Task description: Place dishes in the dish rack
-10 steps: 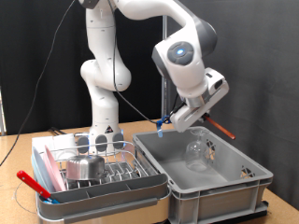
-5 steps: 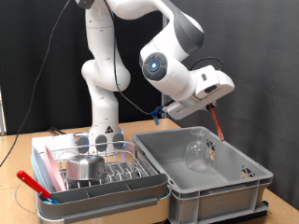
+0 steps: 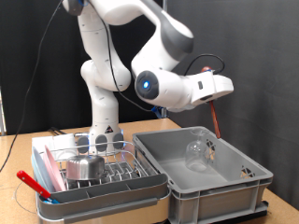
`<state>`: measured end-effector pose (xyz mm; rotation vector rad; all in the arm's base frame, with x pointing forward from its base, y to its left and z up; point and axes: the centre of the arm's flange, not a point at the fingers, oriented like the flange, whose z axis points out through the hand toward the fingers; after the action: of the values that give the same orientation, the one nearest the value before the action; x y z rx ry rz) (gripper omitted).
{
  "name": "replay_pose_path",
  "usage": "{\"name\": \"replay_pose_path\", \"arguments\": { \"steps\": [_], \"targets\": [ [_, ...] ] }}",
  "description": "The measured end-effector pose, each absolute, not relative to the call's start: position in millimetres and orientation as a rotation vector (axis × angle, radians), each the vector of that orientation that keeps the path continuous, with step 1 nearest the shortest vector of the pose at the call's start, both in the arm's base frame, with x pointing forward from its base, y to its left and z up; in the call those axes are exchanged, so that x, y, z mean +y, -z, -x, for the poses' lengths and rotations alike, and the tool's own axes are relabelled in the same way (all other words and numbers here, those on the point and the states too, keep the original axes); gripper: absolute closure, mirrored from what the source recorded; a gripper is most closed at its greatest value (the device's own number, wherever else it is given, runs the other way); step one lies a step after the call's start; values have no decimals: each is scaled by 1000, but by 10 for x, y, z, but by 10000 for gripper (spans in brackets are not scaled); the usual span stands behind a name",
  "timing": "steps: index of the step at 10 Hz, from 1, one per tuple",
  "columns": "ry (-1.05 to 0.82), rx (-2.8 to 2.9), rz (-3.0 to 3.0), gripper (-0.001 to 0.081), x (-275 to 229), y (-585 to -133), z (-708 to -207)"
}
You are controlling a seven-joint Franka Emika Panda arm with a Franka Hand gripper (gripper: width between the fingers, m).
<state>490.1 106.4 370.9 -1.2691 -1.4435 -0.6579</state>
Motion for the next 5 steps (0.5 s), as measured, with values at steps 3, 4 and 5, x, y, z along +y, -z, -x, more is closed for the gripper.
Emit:
{"name": "replay_pose_path", "arguments": {
  "steps": [3,4,5],
  "targets": [
    [673,-1206,1253,730,926,-3765,-5080],
    [668,-1186,1250,730,915,-3798,-5141],
    [660,-1212,1244,730,925,-3828,-5184]
  ]
}}
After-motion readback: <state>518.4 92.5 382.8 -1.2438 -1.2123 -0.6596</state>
